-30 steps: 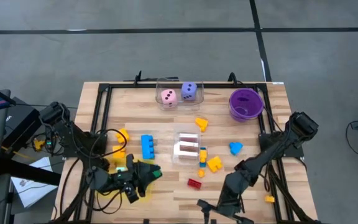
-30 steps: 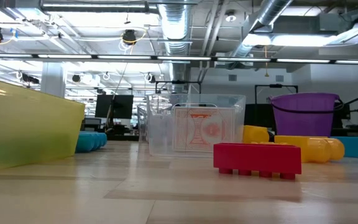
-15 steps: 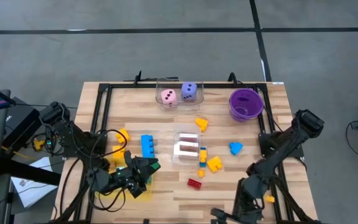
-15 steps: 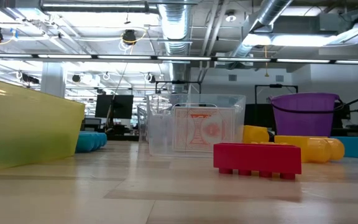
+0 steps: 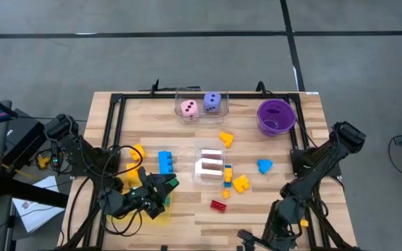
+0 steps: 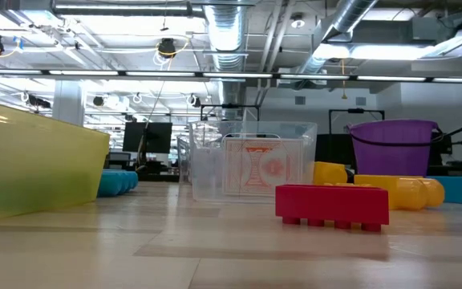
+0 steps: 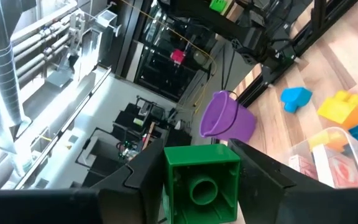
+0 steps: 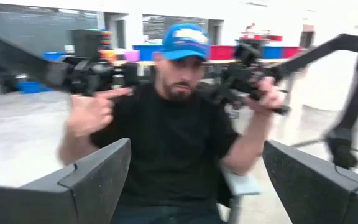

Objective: Pick & Place Toys
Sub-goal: Put the green game piece into the yellow bin, then put the yellow game piece into the yellow bin

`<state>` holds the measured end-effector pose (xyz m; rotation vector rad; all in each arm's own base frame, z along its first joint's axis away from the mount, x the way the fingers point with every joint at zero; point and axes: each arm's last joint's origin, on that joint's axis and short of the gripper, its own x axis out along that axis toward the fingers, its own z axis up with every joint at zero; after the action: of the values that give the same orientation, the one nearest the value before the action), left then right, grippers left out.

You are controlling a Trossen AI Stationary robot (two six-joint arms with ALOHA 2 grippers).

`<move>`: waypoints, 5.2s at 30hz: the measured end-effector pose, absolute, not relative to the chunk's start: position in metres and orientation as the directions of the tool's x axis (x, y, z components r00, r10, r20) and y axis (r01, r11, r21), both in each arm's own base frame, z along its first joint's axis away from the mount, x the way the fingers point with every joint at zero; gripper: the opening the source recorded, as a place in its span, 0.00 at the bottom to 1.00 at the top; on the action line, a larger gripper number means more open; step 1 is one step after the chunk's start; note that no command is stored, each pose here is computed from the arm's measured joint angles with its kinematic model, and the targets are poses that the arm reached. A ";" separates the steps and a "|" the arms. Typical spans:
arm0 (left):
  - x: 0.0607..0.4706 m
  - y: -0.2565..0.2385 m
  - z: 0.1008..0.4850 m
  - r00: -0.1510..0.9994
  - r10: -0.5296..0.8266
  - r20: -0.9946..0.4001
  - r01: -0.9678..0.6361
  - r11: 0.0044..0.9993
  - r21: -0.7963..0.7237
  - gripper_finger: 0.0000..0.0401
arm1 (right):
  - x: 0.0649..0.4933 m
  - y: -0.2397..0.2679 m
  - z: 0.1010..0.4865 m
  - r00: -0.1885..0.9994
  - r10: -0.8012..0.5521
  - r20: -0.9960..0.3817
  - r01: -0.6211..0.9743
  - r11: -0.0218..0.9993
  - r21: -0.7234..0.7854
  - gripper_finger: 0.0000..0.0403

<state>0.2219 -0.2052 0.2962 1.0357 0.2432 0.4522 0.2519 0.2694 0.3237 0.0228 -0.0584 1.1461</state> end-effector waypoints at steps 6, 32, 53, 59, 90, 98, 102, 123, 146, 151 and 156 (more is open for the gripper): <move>0.222 -0.204 0.296 0.868 0.496 0.015 -0.270 0.448 0.852 0.38 | 0.258 0.258 0.326 0.677 0.736 0.018 -0.736 0.676 0.028 0.89; 0.233 -0.193 0.277 0.880 0.472 -0.055 -0.297 0.637 0.711 0.38 | 0.272 0.208 0.334 0.972 0.216 -0.096 -0.217 0.976 0.004 0.89; 0.191 -0.152 0.236 0.741 0.015 -0.671 0.035 0.997 0.062 0.40 | 0.268 0.188 0.331 0.960 0.160 -0.230 -0.150 0.987 0.061 0.89; 0.183 -0.148 0.215 0.672 -0.028 -0.740 -0.018 0.998 -0.055 0.37 | 0.261 0.186 0.337 0.958 0.168 -0.231 -0.152 0.985 0.086 0.89; 0.204 -0.156 0.155 0.652 -0.070 -0.755 -0.058 0.988 -0.142 0.45 | 0.258 0.186 0.335 0.951 0.169 -0.259 -0.153 0.985 0.079 0.89; 0.207 -0.156 0.158 0.694 -0.039 -0.719 -0.023 0.997 -0.077 0.55 | 0.258 0.186 0.335 0.951 0.169 -0.260 -0.153 0.985 0.081 0.89; 0.207 -0.156 0.158 0.702 -0.022 -0.711 -0.003 0.999 -0.034 0.60 | 0.258 0.186 0.335 0.951 0.169 -0.261 -0.153 0.985 0.080 0.89; 0.194 -0.161 0.278 0.949 -0.314 -0.003 0.299 0.902 0.313 0.58 | 0.258 0.185 0.330 0.940 0.158 -0.301 -0.145 0.987 0.064 0.89; 0.194 -0.156 0.283 0.984 -0.178 0.031 0.150 0.901 0.406 0.58 | 0.230 0.141 0.266 0.571 -0.188 -0.799 0.312 0.950 0.000 0.89; 0.194 -0.156 0.283 0.984 -0.178 0.031 0.151 0.901 0.406 0.59 | 0.223 0.142 0.252 0.543 -0.199 -0.816 0.261 0.963 -0.062 0.89; 0.194 -0.156 0.283 0.984 -0.178 0.031 0.150 0.901 0.406 0.59 | 0.217 0.138 0.228 0.511 -0.222 -0.830 0.197 0.971 -0.138 0.89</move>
<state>0.1939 -0.1562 0.2826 0.4143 -0.0674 -0.1699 0.2168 0.1382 0.2284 -0.0271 1.0031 -0.2516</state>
